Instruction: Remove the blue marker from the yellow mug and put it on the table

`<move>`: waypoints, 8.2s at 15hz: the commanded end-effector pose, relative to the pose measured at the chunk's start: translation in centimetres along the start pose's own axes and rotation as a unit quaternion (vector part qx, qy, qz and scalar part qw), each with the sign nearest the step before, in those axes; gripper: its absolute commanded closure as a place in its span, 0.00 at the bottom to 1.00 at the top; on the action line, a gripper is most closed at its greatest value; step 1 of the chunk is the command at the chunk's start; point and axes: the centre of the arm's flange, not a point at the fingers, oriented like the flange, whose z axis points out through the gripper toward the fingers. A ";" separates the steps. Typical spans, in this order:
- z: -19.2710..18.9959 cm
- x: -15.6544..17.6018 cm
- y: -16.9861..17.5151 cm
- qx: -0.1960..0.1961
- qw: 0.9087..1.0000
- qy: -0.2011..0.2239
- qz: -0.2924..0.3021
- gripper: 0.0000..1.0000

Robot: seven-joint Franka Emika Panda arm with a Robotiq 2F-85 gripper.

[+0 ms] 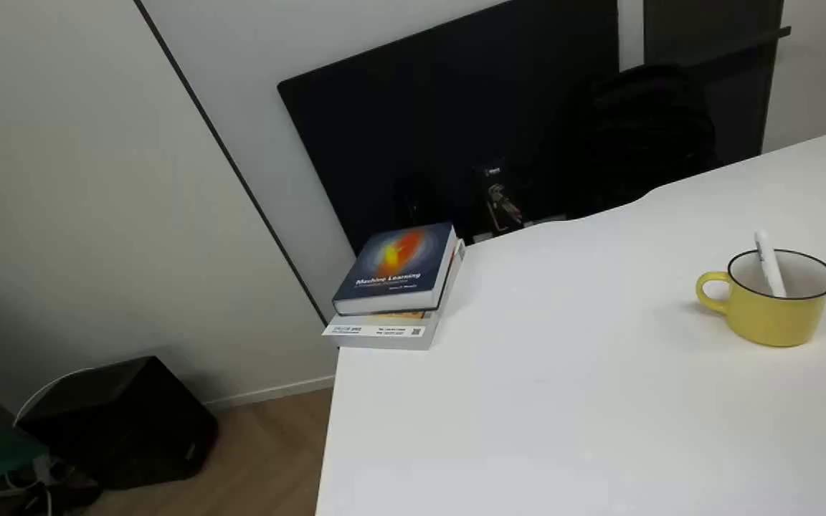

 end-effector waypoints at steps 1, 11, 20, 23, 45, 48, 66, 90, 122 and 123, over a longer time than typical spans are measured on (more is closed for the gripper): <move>0.0 0.0 0.0 0.000 1.000 -0.001 0.000 0.00; 0.2 0.0 0.0 0.000 1.000 -0.004 -0.001 0.00; 3.9 10.2 1.2 0.023 0.998 -0.061 -0.017 0.00; 5.5 14.1 1.8 0.036 0.996 -0.079 -0.022 0.00; 8.9 32.6 -7.4 0.097 0.970 -0.186 -0.123 0.00; 9.1 32.7 -9.4 0.097 0.966 -0.195 -0.138 0.00; 15.6 34.8 -12.6 0.100 0.946 -0.253 -0.176 0.00; 25.9 41.9 -20.4 0.127 0.927 -0.274 -0.223 0.00; 26.8 42.2 -22.3 0.125 0.941 -0.240 -0.205 0.00; 26.7 42.2 -22.3 0.127 0.942 -0.237 -0.201 0.00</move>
